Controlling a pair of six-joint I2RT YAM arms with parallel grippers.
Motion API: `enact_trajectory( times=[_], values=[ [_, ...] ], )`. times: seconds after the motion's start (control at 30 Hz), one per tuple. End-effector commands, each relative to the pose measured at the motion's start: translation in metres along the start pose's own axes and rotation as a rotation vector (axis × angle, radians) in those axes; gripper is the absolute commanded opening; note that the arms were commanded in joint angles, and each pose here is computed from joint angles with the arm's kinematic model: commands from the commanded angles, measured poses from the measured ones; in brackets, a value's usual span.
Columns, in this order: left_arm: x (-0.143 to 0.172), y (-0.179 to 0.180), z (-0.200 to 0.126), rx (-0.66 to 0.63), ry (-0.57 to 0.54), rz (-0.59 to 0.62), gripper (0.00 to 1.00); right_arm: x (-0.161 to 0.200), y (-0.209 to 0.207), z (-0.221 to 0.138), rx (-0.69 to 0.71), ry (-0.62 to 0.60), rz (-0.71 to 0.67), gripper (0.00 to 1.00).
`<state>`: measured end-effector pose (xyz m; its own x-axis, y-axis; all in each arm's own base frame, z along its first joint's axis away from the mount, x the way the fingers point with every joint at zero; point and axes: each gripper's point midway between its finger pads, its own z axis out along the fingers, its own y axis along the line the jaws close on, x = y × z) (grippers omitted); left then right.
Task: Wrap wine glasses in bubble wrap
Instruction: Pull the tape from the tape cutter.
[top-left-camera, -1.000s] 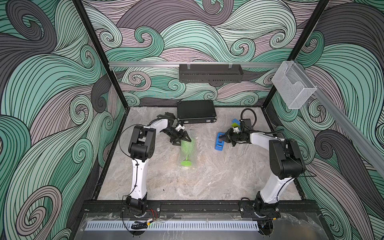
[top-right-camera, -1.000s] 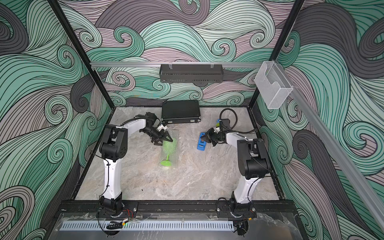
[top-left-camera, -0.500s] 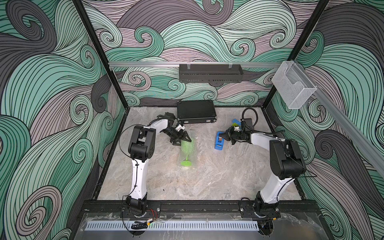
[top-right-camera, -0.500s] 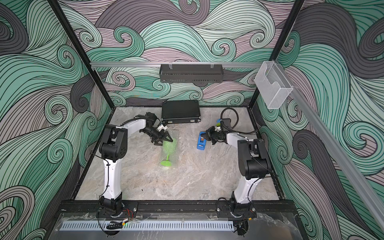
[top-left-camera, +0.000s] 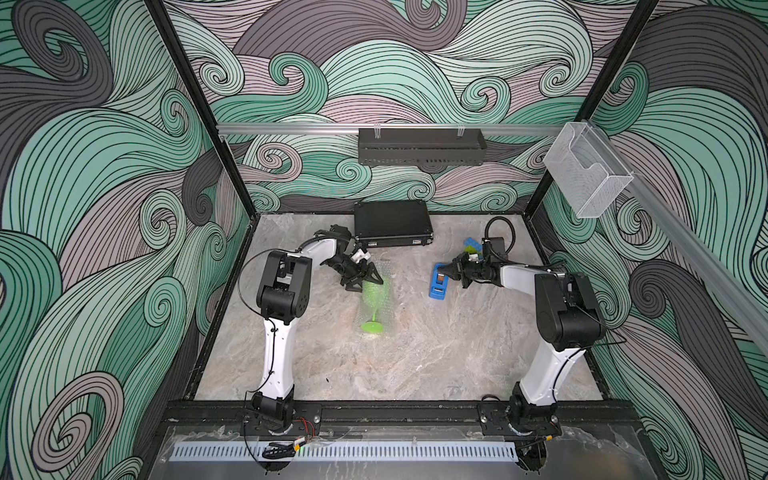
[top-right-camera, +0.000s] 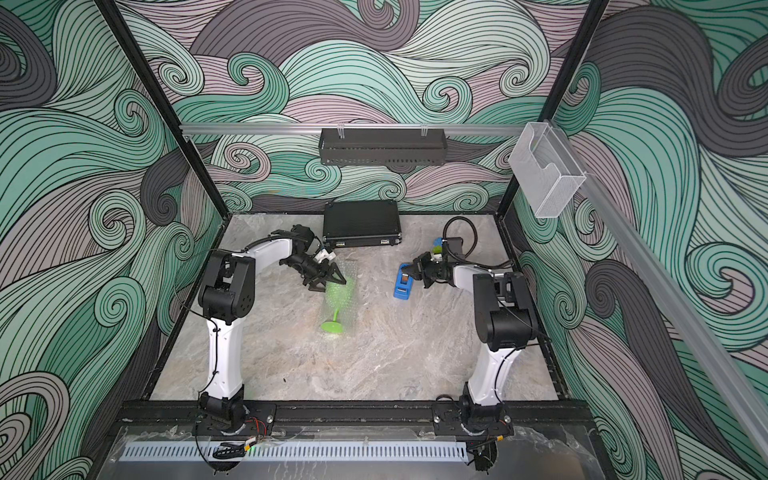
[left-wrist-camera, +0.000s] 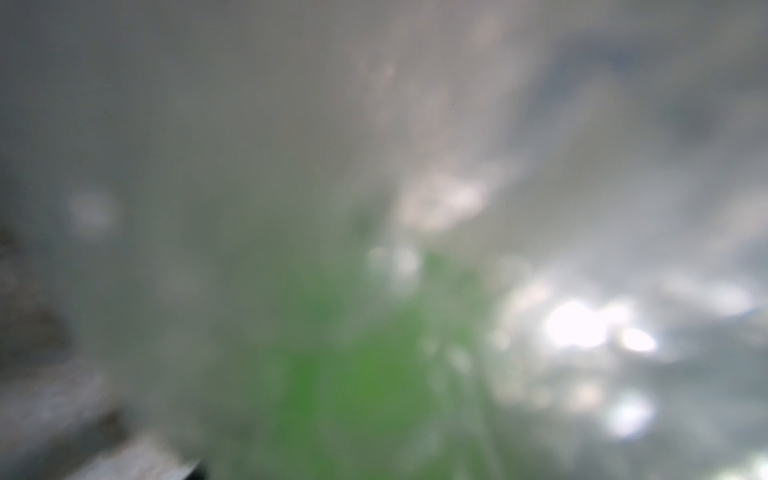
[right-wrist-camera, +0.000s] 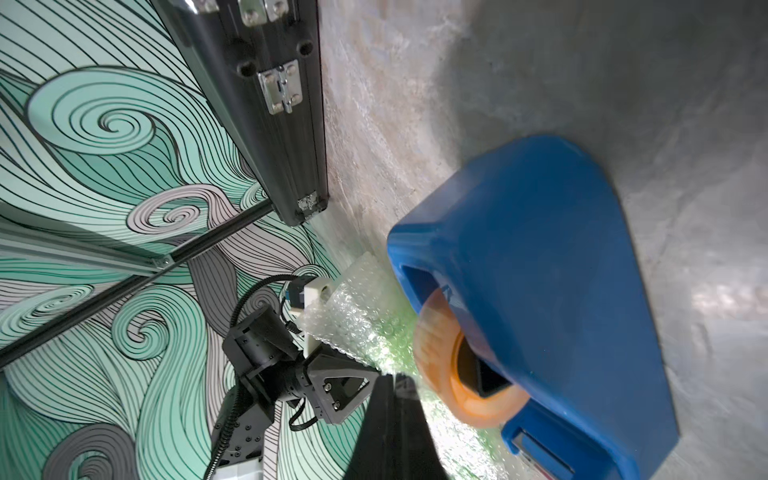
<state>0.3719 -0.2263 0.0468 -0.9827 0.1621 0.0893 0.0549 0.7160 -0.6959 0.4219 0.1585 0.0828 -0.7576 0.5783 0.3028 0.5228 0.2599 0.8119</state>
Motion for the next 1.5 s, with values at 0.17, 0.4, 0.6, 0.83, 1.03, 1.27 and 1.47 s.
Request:
enact_trajectory(
  times=[0.17, 0.4, 0.6, 0.83, 1.03, 1.27, 1.47],
  values=[
    [0.028, 0.054, 0.032, -0.212, 0.114, -0.079, 0.72, 0.002, 0.027, -0.009, -0.087, 0.003, -0.041, 0.00],
    [0.028, 0.052, 0.030, -0.213, 0.111, -0.074, 0.72, 0.007, 0.039, -0.012, -0.131, -0.008, -0.038, 0.00],
    [0.029, 0.053, 0.030, -0.218, 0.111, -0.073, 0.72, 0.015, 0.054, -0.024, -0.125, -0.023, -0.089, 0.00],
    [0.028, 0.053, 0.029, -0.221, 0.109, -0.074, 0.72, 0.014, 0.029, -0.013, -0.114, -0.012, -0.041, 0.00],
    [0.029, 0.053, 0.029, -0.221, 0.108, -0.074, 0.72, 0.030, 0.052, -0.033, -0.135, -0.015, -0.087, 0.00],
    [0.029, 0.052, 0.028, -0.222, 0.105, -0.073, 0.72, 0.038, 0.015, -0.024, -0.098, 0.003, -0.054, 0.00],
    [0.029, 0.053, 0.028, -0.229, 0.103, -0.071, 0.72, 0.063, -0.024, -0.011, -0.031, 0.040, -0.053, 0.00]
  ],
)
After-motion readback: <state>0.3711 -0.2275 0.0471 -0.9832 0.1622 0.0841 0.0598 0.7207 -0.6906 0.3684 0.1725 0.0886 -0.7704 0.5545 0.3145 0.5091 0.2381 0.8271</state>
